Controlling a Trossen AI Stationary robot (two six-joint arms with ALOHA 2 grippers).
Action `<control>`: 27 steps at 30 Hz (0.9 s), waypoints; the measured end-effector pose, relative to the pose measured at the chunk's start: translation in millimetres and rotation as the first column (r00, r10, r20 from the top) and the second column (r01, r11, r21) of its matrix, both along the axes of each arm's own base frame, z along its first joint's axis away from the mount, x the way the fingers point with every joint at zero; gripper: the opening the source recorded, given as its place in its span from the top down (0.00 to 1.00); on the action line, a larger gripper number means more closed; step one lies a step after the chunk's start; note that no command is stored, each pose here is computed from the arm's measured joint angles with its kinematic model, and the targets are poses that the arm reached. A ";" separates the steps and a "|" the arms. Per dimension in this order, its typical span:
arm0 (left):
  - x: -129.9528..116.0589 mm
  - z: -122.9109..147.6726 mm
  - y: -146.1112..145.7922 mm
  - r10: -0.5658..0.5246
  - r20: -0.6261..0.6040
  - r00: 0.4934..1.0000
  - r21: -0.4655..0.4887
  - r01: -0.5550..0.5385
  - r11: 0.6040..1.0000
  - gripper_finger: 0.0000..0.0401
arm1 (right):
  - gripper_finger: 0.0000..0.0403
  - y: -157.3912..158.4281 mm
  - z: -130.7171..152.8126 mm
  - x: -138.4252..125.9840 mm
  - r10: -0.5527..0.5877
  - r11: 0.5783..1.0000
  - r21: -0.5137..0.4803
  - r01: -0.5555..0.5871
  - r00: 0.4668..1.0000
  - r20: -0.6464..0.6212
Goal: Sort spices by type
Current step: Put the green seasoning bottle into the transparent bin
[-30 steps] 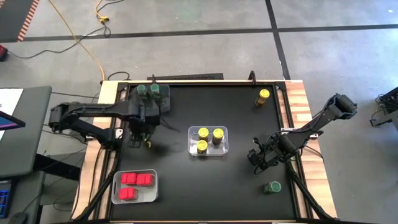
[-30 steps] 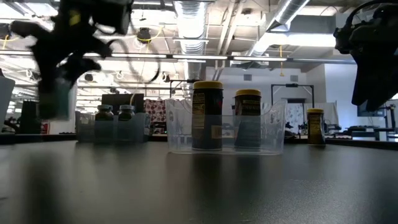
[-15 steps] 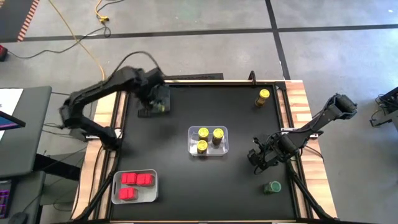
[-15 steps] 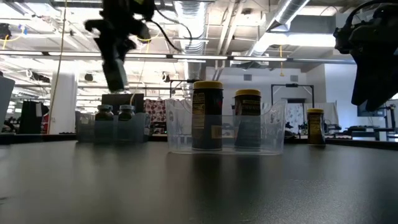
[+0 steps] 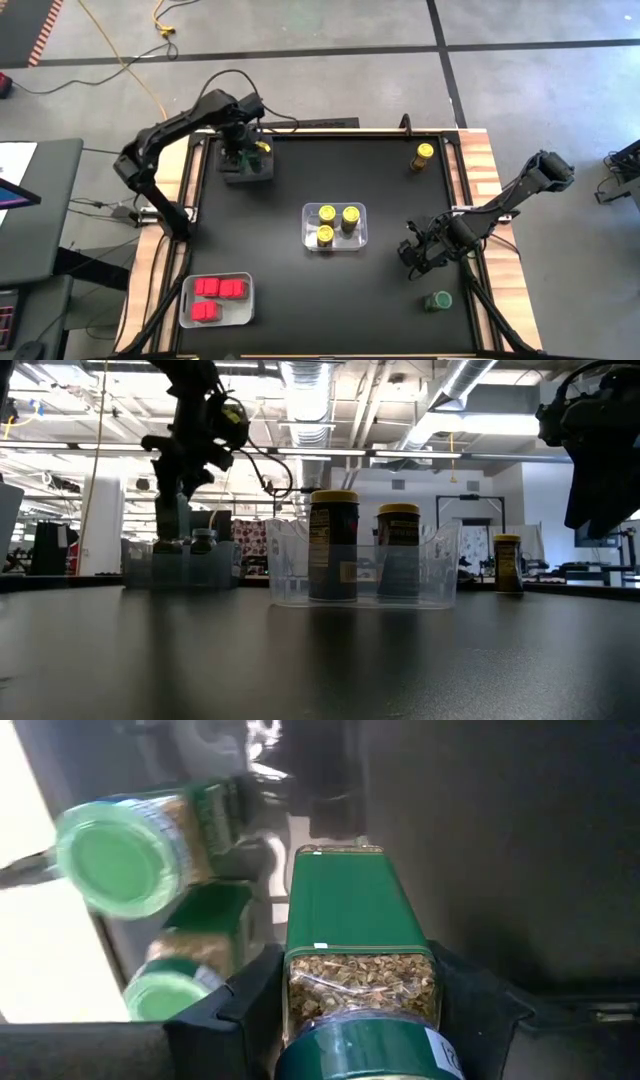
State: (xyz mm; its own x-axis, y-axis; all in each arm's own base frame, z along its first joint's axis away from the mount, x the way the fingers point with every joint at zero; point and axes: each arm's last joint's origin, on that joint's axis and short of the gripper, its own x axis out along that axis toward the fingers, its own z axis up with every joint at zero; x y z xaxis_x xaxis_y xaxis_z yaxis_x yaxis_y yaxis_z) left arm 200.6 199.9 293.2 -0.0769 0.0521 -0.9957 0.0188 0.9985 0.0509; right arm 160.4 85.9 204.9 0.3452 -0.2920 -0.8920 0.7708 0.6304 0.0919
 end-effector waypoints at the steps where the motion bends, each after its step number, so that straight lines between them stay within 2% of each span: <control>1: -1.2 -3.2 0.6 -0.002 -0.002 1.000 -0.006 0.002 1.000 0.52 | 0.12 0.0 0.0 0.0 0.000 1.000 0.000 0.000 1.000 0.000; 9: -4.4 -24.8 2.1 -0.015 -0.035 0.999 -0.003 0.014 1.000 0.52 | 0.12 -0.1 0.0 -0.1 0.000 1.000 -0.001 0.000 1.000 -0.001; 14: -10.7 -37.3 5.8 0.018 -0.047 0.999 -0.011 -0.018 1.000 0.52 | 0.12 -0.1 0.0 -0.1 0.000 1.000 -0.001 0.000 1.000 -0.001; 27: -22.7 -53.8 13.1 0.058 -0.082 0.995 0.010 -0.057 0.998 0.52 | 0.12 -0.1 0.0 -0.1 0.000 1.000 -0.001 0.000 1.000 -0.001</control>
State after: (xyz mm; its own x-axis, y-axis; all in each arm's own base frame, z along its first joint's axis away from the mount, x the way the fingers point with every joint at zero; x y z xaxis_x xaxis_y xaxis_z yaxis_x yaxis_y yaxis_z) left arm 177.9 213.0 239.4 -0.1612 0.0532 -0.9855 -0.0341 0.9976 0.0595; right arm 160.3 85.8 204.9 0.3442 -0.2927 -0.8921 0.7710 0.6304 0.0907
